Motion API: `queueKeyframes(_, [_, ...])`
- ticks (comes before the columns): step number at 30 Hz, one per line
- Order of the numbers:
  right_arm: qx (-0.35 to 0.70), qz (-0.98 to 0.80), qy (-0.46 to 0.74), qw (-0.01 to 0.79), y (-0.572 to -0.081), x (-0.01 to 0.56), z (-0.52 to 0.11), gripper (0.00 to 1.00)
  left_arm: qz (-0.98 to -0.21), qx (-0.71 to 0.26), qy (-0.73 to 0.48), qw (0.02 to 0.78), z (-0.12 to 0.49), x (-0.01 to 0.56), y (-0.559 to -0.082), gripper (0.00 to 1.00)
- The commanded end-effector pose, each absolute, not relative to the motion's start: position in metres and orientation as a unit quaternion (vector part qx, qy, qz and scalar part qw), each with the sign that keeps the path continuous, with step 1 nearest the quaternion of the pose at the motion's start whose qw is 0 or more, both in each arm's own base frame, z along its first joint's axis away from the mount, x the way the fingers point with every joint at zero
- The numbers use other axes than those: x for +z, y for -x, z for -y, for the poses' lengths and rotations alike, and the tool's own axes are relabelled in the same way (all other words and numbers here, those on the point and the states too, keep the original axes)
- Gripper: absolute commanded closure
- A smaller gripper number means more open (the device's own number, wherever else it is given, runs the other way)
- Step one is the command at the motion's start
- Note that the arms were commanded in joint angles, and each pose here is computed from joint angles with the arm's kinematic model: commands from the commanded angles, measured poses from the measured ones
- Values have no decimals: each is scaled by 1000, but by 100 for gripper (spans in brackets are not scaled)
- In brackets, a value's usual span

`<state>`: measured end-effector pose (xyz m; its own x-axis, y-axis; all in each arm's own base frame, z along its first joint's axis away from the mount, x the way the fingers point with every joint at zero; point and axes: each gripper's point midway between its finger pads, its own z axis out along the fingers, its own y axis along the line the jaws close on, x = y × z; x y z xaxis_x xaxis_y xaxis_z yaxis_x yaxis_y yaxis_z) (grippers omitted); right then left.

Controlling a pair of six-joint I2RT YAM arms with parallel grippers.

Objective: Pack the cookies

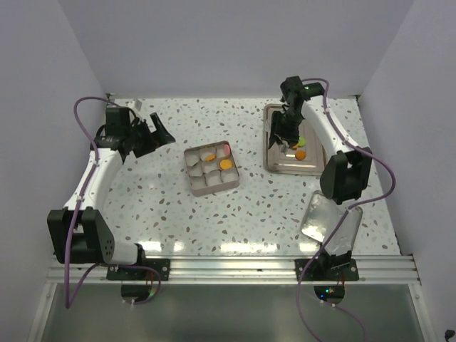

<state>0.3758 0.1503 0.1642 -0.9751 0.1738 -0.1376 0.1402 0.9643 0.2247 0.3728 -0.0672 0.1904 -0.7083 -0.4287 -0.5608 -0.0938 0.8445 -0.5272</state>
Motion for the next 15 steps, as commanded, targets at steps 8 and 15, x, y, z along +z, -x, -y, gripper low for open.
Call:
queueKeyframes(8, [58, -994, -85, 47, -388, 141, -120, 51, -885, -251, 132, 368, 75, 203, -374, 4])
queueKeyframes(15, [53, -995, -83, 34, -389, 126, -117, 51, -886, -251, 132, 368, 75, 202, -375, 4])
